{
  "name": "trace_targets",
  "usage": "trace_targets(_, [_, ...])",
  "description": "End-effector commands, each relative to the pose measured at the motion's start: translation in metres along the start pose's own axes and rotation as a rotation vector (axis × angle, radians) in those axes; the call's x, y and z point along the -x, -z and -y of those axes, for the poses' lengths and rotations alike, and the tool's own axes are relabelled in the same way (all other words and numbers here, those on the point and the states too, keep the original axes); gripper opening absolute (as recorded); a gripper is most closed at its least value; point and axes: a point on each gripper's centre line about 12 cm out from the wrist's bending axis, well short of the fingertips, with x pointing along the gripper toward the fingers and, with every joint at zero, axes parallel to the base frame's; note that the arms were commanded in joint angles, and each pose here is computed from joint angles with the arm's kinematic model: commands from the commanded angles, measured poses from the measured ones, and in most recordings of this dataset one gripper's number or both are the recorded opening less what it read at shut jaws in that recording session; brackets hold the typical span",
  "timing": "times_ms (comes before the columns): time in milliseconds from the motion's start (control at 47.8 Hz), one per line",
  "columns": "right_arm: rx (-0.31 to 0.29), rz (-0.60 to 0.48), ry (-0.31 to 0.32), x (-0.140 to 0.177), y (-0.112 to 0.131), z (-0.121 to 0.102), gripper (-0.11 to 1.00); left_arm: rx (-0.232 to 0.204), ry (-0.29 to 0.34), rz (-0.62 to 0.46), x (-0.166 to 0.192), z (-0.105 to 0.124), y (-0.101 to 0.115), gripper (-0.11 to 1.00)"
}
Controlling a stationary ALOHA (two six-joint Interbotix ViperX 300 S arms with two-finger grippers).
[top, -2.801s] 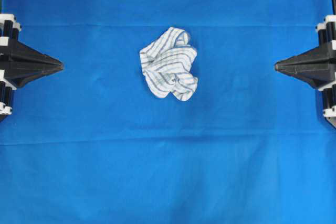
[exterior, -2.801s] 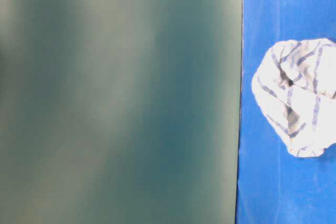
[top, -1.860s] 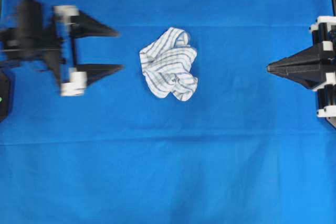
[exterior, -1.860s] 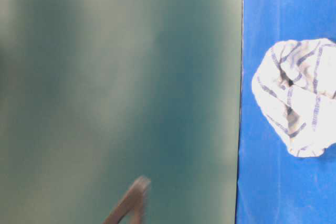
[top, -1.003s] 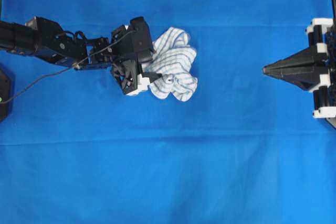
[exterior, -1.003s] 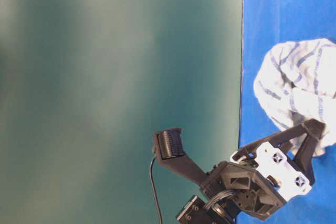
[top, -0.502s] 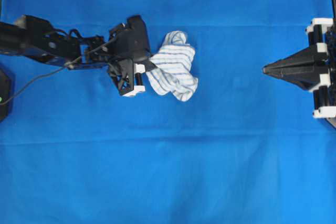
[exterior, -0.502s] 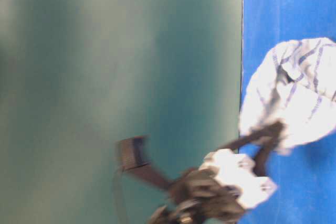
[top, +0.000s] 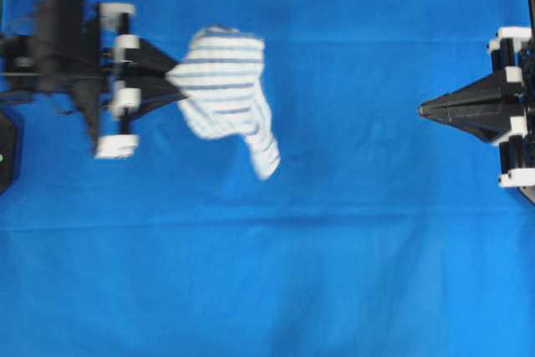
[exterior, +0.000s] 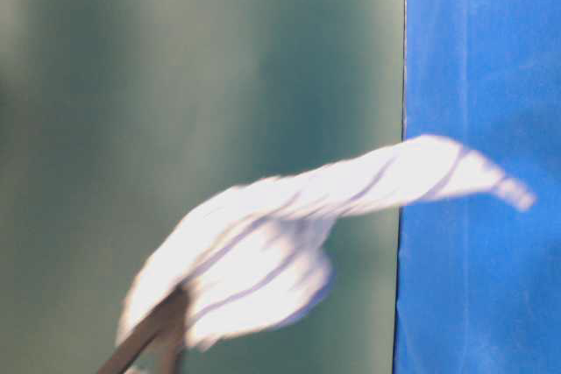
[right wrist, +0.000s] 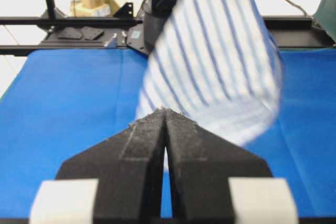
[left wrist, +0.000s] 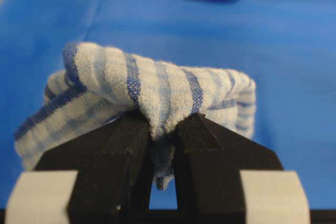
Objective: Hand over the towel.
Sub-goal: 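Lift the towel with the left gripper and pull it leftward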
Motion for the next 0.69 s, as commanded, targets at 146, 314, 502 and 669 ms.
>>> trace_targets(146, [-0.005,0.035,0.0,-0.005,-0.01,0.0,0.0,0.007,0.062,0.12,0.035,0.016,-0.023,0.05])
trace_targets(314, [-0.008,0.026,0.0,-0.012,-0.006,0.0,0.0,0.008,0.073,0.126,0.037,0.019,-0.024,0.05])
trace_targets(502, [-0.02,0.04,0.002,-0.024,-0.007,0.0,0.0,0.006,0.073,0.123,0.032,0.019,-0.023,0.05])
trace_targets(669, [-0.067,0.042,0.003,-0.051,-0.007,0.0,0.14,0.003,0.072,0.131,0.022,0.02,-0.023,0.05])
